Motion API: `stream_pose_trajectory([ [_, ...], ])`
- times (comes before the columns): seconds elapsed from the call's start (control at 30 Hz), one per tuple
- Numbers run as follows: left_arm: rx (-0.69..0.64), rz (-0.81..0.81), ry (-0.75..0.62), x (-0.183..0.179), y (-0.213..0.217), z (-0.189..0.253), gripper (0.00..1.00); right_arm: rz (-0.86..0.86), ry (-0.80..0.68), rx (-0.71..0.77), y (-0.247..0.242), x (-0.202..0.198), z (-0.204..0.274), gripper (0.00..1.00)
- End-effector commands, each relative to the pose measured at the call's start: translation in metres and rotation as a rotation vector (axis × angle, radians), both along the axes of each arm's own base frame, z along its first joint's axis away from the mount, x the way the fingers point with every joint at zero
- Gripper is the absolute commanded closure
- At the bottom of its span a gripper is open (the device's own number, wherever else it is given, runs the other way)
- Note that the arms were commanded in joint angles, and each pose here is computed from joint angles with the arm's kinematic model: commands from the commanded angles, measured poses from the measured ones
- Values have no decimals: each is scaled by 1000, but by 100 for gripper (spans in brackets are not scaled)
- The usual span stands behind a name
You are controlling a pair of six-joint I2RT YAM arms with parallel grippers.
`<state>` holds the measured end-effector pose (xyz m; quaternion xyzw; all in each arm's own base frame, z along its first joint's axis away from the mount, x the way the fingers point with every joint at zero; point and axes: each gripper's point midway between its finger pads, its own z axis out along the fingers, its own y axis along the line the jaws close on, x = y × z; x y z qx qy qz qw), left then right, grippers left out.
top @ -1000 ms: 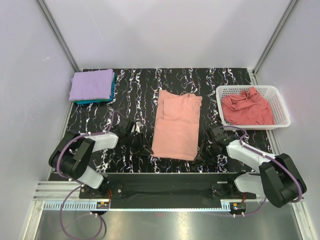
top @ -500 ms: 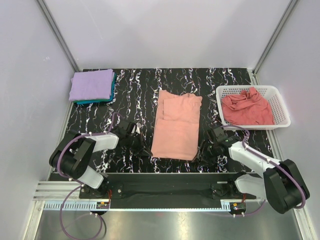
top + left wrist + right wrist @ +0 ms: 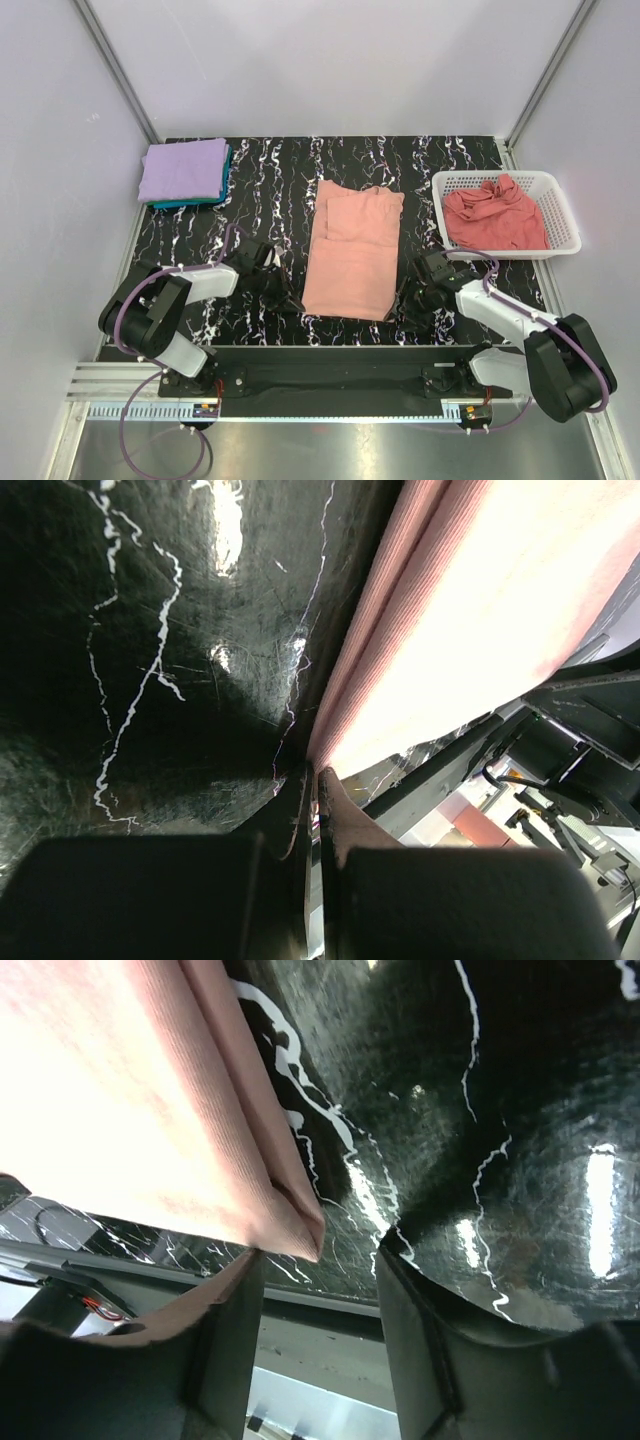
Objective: Fold and stack the t-shirts
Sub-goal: Fold the tshirt
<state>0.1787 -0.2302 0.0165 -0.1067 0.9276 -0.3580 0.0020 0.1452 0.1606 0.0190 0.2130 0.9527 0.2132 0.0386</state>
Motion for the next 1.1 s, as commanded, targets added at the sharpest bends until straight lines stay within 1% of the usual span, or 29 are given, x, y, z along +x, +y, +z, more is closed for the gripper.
stream_pose_trajectory([
  [0.0, 44, 1, -13, 4, 2, -3, 100, -11, -41, -14, 0, 10, -3, 46],
  [0.03, 44, -1, -13, 4, 2, -3, 100, -17, -43, -11, 1, 12, -2, 52],
  [0.1, 47, 1, -10, 3, 3, -4, 100, -18, -55, -4, 2, 15, -3, 58],
  [0.17, 49, -1, -12, 3, 3, -5, 100, -18, -60, -6, 3, 16, -3, 67],
  [0.2, 48, -1, -12, 4, 2, -4, 100, -16, -64, -6, 3, 18, -3, 76],
  [0.27, 52, -4, -10, 4, 2, -4, 100, -4, -73, -13, 3, 20, -1, 87],
  [0.3, 53, -5, -7, 6, 1, -2, 100, -2, -71, -17, 3, 20, 1, 97],
  [0.33, 54, -6, -11, 7, 1, 1, 100, -1, -72, -18, 2, 21, 3, 100],
  [0.5, 81, -1, -36, 17, 1, 25, 100, 12, -113, -51, -4, 25, 28, 100],
  [0.57, 85, 8, -89, 28, 0, 44, 100, 16, -135, -56, -5, 27, 37, 100],
  [0.7, 79, 26, -122, 36, -2, 69, 100, 23, -165, -57, -3, 36, 57, 100],
  [0.87, 87, 43, -144, 49, -5, 88, 100, 12, -181, -67, 0, 47, 73, 100],
  [0.93, 103, 43, -153, 52, -2, 92, 100, 7, -206, -77, -1, 53, 85, 100],
  [1.07, 78, 58, -186, 68, -4, 110, 100, 5, -265, -112, -4, 69, 105, 100],
])
